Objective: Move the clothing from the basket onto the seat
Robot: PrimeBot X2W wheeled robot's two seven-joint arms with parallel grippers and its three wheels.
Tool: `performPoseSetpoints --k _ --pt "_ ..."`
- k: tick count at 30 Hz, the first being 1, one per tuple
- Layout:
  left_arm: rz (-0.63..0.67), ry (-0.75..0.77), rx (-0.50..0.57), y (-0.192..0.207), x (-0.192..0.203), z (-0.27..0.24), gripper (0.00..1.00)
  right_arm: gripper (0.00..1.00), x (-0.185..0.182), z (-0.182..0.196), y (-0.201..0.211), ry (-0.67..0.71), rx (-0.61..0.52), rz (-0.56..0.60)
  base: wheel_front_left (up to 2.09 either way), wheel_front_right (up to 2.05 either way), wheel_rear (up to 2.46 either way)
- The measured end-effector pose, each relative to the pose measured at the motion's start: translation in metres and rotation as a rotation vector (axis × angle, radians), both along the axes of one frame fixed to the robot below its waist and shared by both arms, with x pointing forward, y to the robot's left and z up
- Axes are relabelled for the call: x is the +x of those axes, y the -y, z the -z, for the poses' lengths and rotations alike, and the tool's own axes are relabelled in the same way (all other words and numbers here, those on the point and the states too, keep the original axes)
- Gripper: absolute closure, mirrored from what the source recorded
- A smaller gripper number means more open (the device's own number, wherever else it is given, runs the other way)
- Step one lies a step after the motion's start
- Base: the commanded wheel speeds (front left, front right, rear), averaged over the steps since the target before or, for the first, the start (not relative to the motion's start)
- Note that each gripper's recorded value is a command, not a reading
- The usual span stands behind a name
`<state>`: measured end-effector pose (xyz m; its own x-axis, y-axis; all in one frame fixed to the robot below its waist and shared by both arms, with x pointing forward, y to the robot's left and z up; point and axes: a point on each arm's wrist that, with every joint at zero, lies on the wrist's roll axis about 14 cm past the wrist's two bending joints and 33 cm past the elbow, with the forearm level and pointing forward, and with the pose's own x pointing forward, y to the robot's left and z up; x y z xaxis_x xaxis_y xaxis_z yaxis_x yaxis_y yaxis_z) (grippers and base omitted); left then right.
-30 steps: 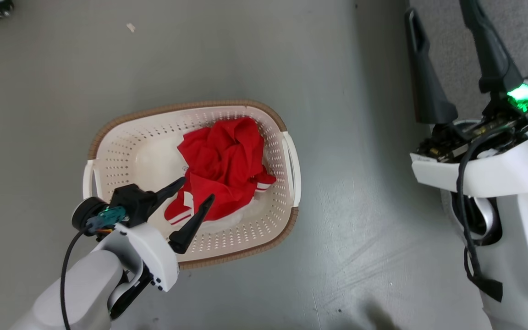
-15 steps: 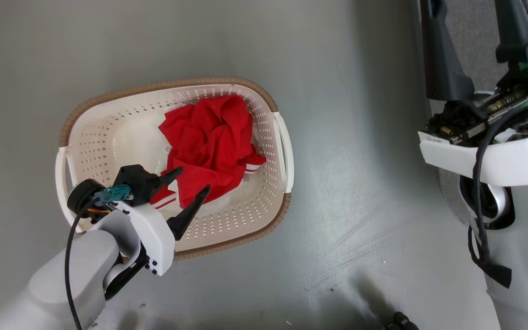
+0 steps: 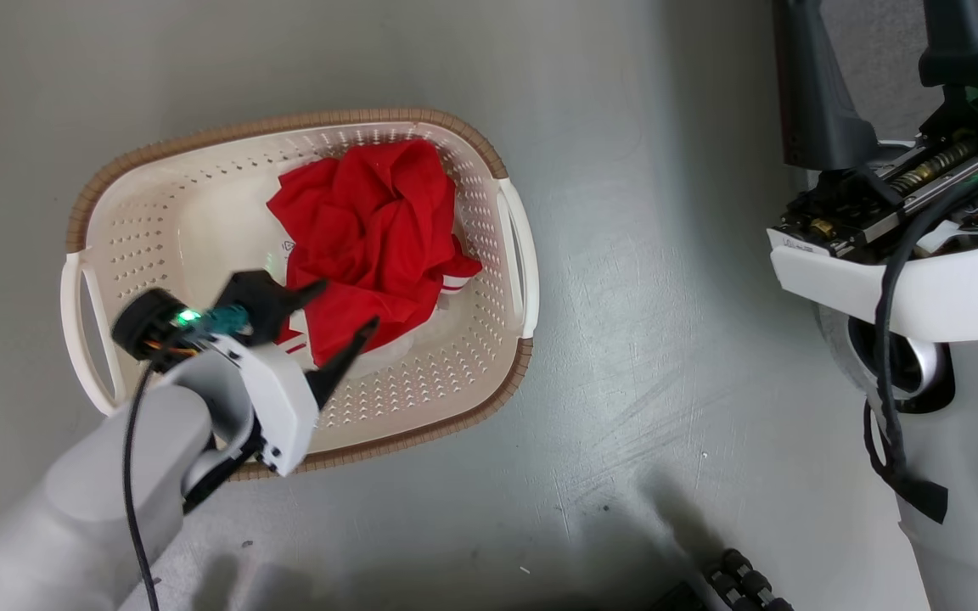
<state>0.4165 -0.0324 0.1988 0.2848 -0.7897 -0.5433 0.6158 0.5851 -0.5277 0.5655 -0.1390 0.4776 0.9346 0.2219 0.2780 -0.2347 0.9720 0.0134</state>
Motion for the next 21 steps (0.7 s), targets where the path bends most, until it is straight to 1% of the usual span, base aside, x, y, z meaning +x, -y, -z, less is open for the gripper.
performPoseSetpoints --k 8,14,17,21 --pt "-0.014 -0.019 0.056 -0.014 0.008 0.025 0.0 0.0 0.002 0.021 -0.002 -0.038 -0.006 -0.007 0.0 0.0 0.0" --pt "0.035 -0.058 0.11 -0.021 -0.005 0.043 0.0 0.0 0.009 0.027 -0.005 -0.035 -0.003 -0.016 0.0 0.0 0.0" --pt "0.057 -0.077 0.112 -0.019 -0.014 0.048 0.0 0.0 0.012 0.03 -0.007 -0.035 -0.002 -0.02 0.0 0.0 0.0" --pt "0.058 -0.083 0.098 -0.013 -0.014 0.048 0.0 0.0 0.012 0.035 -0.007 -0.044 -0.001 -0.021 0.0 0.0 0.0"
